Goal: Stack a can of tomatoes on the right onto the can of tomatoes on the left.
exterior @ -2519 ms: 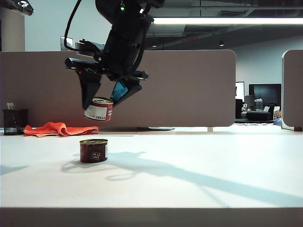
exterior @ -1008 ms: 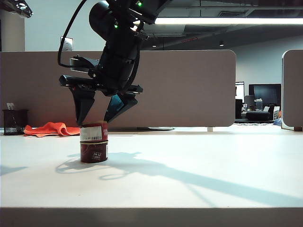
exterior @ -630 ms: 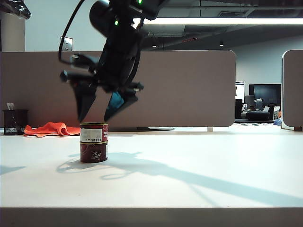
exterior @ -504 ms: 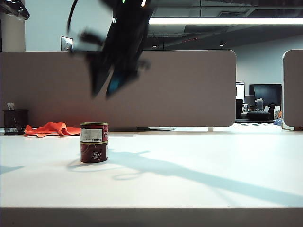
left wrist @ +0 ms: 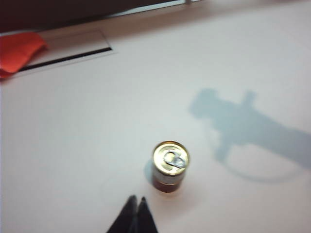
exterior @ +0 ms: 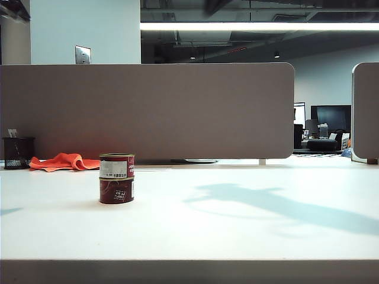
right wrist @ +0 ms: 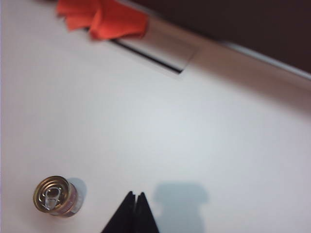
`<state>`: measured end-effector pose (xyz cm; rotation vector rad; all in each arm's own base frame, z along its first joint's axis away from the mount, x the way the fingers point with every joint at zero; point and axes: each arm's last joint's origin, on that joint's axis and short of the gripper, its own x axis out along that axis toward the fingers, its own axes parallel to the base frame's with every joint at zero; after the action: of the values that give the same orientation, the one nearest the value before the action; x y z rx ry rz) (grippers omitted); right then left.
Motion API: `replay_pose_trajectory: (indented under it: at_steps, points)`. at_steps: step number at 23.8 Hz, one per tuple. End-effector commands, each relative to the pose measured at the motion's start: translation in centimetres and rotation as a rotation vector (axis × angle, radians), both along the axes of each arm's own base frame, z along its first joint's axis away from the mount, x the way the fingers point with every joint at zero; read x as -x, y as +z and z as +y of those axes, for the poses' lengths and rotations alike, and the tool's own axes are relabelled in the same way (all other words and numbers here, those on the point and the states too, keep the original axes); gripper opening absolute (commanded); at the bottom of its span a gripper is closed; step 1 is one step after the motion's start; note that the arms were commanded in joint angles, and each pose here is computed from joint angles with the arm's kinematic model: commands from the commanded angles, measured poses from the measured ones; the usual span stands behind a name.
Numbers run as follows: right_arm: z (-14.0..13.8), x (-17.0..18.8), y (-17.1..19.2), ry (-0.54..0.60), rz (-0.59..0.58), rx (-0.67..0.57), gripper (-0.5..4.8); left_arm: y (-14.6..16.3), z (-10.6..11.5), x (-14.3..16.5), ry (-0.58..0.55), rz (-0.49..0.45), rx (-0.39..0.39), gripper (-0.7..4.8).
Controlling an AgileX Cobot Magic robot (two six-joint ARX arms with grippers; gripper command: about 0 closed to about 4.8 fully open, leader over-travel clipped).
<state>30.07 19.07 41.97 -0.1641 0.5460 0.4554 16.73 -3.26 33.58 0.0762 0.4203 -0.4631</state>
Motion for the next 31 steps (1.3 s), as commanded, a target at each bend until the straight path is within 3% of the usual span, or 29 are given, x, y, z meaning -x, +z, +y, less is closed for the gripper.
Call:
replay_pose_trajectory:
  at_steps: [1, 6, 10, 15, 18, 20, 28, 31]
  points:
    - [-3.2, 2.4, 2.2, -0.047, -0.095, -0.057, 0.2, 0.6, 0.1, 0.9, 0.043, -0.055, -0.021, -0.06]
    - [-9.6, 9.4, 0.5, -0.177, -0.169, -0.05, 0.2, -0.4, 0.8, 4.6, 0.094, -0.142, -0.012, -0.06]
    - [-11.8, 13.6, -2.5, -0.231, -0.242, -0.052, 0.2, -2.3, 1.2, 6.8, 0.106, -0.173, 0.024, -0.06]
    - [-14.3, 18.2, -7.6, -0.301, -0.446, -0.156, 0.18, -4.3, 1.5, 8.8, 0.129, -0.322, 0.054, -0.06]
    - [-15.2, 19.5, -10.7, -0.421, -0.516, -0.16, 0.19, -5.7, 1.8, 9.0, 0.195, -0.301, 0.062, -0.05]
    - [-15.7, 20.0, -12.9, -0.475, -0.496, -0.122, 0.21, -6.8, 1.8, 8.7, 0.241, -0.26, 0.091, -0.05]
    - [-16.6, 22.0, -18.2, -0.466, -0.513, -0.14, 0.2, -10.8, 1.4, 6.9, 0.213, -0.292, 0.128, -0.06]
    - [-16.9, 22.6, -20.7, -0.468, -0.547, -0.168, -0.02, -14.1, 1.2, 6.3, 0.19, -0.244, 0.131, -0.06]
